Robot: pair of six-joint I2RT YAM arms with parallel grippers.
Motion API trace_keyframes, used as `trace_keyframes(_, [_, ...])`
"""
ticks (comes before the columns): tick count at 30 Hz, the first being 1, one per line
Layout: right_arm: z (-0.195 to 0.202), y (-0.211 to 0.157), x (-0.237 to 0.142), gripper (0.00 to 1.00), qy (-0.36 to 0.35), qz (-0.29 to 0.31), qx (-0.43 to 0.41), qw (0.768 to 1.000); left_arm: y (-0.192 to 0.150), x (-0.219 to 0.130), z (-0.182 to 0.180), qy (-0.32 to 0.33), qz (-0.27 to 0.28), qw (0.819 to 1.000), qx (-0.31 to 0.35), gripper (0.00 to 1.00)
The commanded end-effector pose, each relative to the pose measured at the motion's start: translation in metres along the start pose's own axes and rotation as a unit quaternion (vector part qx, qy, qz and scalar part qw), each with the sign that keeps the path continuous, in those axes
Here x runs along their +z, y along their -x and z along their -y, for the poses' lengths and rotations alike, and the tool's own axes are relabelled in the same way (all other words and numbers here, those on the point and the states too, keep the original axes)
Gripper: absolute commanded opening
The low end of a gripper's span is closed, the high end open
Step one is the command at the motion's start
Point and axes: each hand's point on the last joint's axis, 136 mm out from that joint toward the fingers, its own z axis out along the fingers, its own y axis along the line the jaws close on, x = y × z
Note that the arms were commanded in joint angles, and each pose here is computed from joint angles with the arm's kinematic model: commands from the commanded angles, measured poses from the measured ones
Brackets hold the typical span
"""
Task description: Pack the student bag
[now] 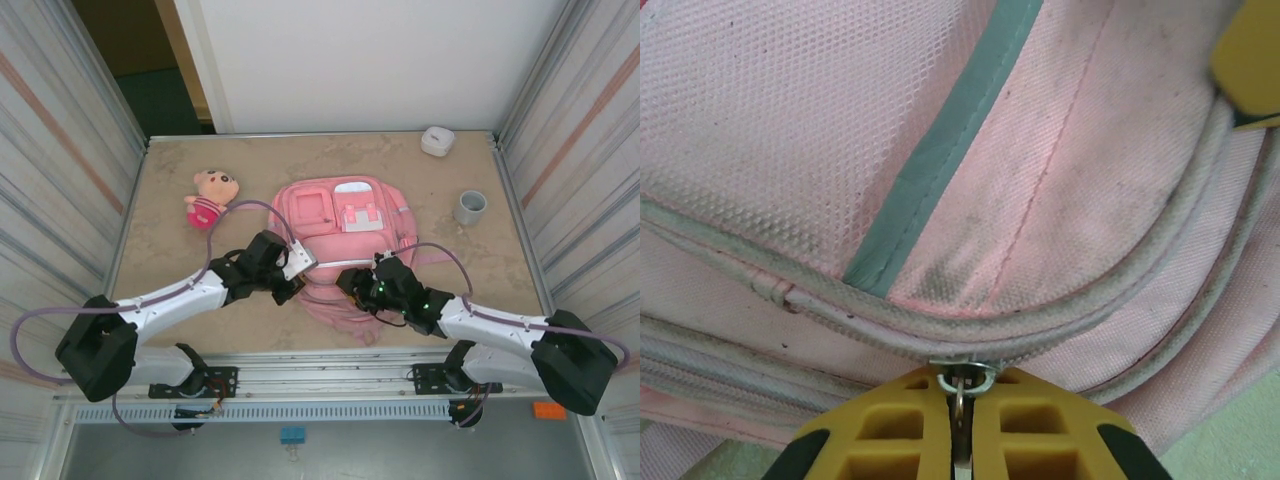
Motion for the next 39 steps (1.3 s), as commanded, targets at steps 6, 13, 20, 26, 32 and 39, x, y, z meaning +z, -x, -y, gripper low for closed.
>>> trace_keyframes(6, [-0.035,0.026,0.008,0.12,0.044,0.048,-0.015,0.998,0.005,-0.008,0.029,-0.050,0.022,0.998,0.027,0.01])
trace_keyframes(13, [-0.044,0.028,0.016,0.06,0.052,0.043,-0.023,0.997,0.022,-0.015,0.058,-0.091,0.056,0.994,0.021,0.05])
trace_keyframes(20, [-0.041,0.020,0.015,0.05,0.046,0.028,-0.038,0.998,0.042,-0.001,0.088,-0.107,0.080,0.991,0.019,0.14])
trace_keyframes(26, [-0.029,0.017,0.000,0.05,0.014,-0.010,-0.090,0.996,0.058,-0.005,0.105,-0.118,0.096,0.987,0.060,0.39])
trace_keyframes(32, [-0.008,0.024,-0.028,0.03,-0.037,-0.100,-0.169,0.980,0.051,-0.033,0.087,-0.050,0.098,0.974,0.195,0.73])
trace_keyframes(39, [-0.012,0.041,-0.049,0.02,-0.023,-0.135,-0.196,0.971,0.041,-0.034,0.052,0.048,0.056,0.923,0.376,0.84])
